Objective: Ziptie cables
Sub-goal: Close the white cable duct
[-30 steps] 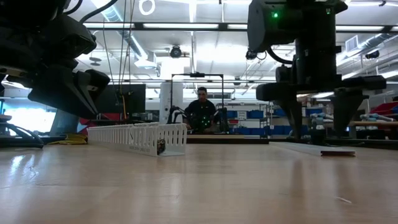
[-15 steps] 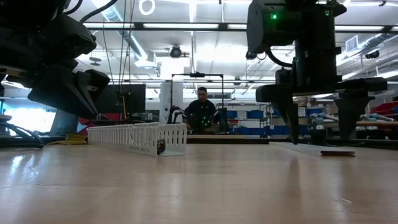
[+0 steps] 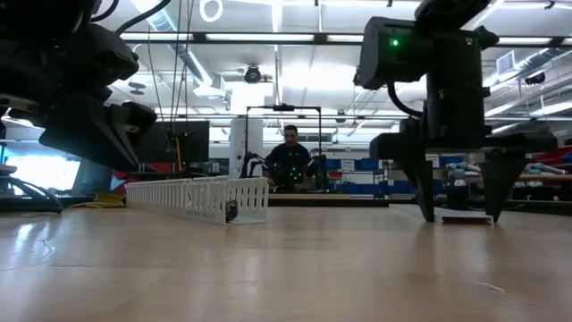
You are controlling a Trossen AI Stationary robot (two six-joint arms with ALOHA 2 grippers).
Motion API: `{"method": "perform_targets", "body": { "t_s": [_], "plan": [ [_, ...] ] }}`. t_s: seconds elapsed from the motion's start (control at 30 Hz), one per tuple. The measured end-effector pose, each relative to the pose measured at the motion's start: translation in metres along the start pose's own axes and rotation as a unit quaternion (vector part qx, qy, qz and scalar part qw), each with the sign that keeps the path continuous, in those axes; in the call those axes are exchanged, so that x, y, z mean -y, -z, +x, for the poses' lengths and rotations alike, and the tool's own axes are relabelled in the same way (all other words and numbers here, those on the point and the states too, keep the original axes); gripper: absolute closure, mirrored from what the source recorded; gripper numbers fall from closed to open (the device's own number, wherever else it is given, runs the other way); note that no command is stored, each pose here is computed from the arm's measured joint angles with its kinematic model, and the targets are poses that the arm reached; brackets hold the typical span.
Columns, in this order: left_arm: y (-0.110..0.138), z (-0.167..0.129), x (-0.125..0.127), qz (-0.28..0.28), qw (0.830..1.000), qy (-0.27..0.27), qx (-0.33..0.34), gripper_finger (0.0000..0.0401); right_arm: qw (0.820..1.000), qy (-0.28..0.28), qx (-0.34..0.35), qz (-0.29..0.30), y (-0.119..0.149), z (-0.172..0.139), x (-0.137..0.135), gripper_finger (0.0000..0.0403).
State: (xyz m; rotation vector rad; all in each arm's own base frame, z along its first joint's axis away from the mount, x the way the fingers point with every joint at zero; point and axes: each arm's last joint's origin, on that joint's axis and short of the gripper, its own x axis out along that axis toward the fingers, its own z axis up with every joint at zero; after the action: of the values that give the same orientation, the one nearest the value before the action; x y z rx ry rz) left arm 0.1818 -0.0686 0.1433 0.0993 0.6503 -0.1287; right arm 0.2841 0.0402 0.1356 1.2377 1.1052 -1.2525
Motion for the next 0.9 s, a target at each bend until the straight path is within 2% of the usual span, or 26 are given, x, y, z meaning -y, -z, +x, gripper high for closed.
{"method": "perform_targets", "body": {
  "t_s": [0.9],
  "plan": [
    [0.0, 0.0, 0.0, 0.002, 1.0, 0.0, 0.0, 0.0401, 0.999, -0.001, -0.027, 0.03, -0.0009, 0.0031, 0.0008, 0.0096]
  ]
}}
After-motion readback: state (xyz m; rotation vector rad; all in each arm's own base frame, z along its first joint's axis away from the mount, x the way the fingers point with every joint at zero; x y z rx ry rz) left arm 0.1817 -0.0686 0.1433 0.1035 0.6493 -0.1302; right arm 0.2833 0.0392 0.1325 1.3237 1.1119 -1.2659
